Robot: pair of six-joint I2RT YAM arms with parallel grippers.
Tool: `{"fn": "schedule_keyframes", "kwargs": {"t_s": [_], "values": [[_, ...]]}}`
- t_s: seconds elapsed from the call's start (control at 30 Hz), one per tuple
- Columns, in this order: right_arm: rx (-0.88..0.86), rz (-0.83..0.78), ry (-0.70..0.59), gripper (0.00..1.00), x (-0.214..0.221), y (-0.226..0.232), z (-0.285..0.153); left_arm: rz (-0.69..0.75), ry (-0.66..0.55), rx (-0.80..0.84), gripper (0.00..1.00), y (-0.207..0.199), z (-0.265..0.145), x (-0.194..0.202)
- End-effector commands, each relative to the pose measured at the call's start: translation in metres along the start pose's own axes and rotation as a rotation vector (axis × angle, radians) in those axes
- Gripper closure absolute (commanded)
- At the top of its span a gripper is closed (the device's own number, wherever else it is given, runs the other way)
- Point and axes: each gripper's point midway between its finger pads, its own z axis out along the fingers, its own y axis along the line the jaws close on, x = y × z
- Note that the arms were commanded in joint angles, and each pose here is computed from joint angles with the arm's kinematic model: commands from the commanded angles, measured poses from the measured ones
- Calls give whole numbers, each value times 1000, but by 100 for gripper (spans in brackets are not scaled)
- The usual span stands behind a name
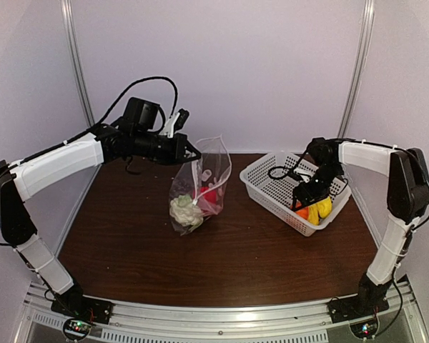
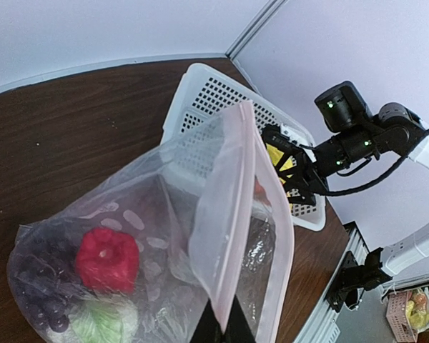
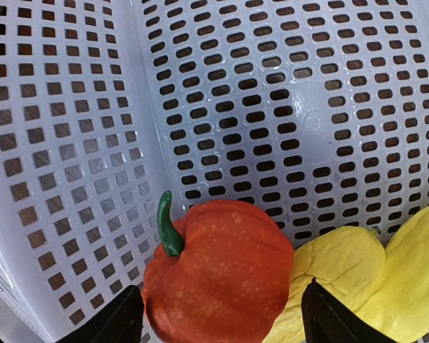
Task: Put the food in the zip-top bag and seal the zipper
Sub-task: Pick up the fake vegetable from the bin.
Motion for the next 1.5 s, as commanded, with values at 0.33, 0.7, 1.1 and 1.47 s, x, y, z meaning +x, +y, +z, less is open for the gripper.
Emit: {"fn": "schedule_keyframes", "kwargs": {"t_s": [0.33,0.7,1.1,1.47], "values": [[-56,67,23,36,-4,-1,9,-6,-22,18,100,0,-2,-1],[-24,1,-123,51,-29,-1,-46,-5,-31,20,100,0,0,-5],[-315,-301,-569,56,-74,103,-184,-17,-35,19,100,2,7,-8],[-554,-588,-661,55,-97,239,-216,-33,-47,26,100,-1,5,-13]]}}
